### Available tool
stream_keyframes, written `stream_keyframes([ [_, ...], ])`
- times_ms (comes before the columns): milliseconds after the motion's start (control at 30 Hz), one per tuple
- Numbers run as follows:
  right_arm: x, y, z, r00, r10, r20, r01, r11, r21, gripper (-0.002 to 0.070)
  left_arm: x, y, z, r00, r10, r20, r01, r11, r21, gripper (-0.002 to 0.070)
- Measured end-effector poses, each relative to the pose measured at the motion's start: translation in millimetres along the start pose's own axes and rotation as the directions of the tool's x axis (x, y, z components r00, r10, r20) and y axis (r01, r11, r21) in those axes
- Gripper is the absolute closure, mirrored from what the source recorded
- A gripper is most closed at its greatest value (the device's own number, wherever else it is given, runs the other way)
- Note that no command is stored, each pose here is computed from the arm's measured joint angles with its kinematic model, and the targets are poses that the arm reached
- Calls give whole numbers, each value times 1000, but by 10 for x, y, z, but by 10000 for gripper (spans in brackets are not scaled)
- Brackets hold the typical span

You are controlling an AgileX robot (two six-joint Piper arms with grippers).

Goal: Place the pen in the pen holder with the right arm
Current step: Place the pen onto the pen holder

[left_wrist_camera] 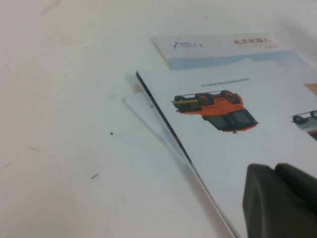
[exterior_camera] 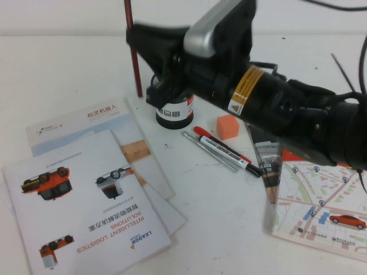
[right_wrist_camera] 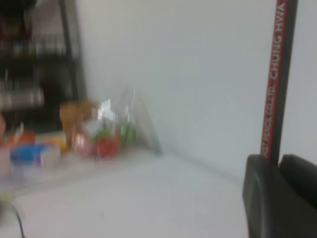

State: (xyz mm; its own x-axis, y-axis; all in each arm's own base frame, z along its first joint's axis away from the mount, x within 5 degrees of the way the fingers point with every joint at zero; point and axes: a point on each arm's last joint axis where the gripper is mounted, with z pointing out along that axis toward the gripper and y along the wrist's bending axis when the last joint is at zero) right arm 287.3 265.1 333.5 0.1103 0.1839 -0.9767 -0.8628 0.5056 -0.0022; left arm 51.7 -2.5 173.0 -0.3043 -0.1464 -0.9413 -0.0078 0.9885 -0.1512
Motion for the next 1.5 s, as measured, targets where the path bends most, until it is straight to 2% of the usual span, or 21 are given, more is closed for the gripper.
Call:
stream_keyframes([
  [100, 235, -185, -6, 994, 11, -110, -4, 998, 62, 669, 0, 0, 0, 1000, 0, 0, 0, 1000, 0, 678],
  [167, 332, -377, -43, 991, 50, -122, -34, 991, 129, 669, 0, 0, 0, 1000, 0, 0, 0, 1000, 0, 677],
  [267, 430, -694, -114, 992, 127, -16, -121, 970, 209, 669, 0, 0, 0, 1000, 0, 0, 0, 1000, 0, 677],
  [333, 458, -872, -126, 985, 148, 84, -163, 962, 221, 669, 0, 0, 0, 1000, 0, 0, 0, 1000, 0, 677],
  [400, 487, -1088, -115, 977, 140, 160, -174, 959, 225, 669, 0, 0, 0, 1000, 0, 0, 0, 1000, 0, 677],
  [500, 576, -1327, -52, 980, 103, 168, -139, 965, 223, 669, 0, 0, 0, 1000, 0, 0, 0, 1000, 0, 677],
  [700, 848, -1408, 195, 1000, -6, 8, 4, 991, 133, 669, 0, 0, 0, 1000, 0, 0, 0, 1000, 0, 677],
  [1233, 1452, -1605, 286, 995, 74, -68, -59, 977, 203, 658, 0, 0, 0, 1000, 0, 0, 0, 1000, 0, 677],
  [1333, 1468, -1600, 286, 993, 103, -59, -90, 976, 197, 587, 0, 0, 0, 1000, 0, 0, 0, 1000, 0, 677],
  [1467, 1407, -1568, 297, 986, 164, 10, -163, 974, 154, 375, 0, 0, 0, 1000, 0, 0, 0, 1000, 0, 677],
  [1500, 1383, -1560, 299, 984, 177, 26, -179, 973, 144, 342, 0, 0, 0, 1000, 0, 0, 0, 1000, 0, 677],
])
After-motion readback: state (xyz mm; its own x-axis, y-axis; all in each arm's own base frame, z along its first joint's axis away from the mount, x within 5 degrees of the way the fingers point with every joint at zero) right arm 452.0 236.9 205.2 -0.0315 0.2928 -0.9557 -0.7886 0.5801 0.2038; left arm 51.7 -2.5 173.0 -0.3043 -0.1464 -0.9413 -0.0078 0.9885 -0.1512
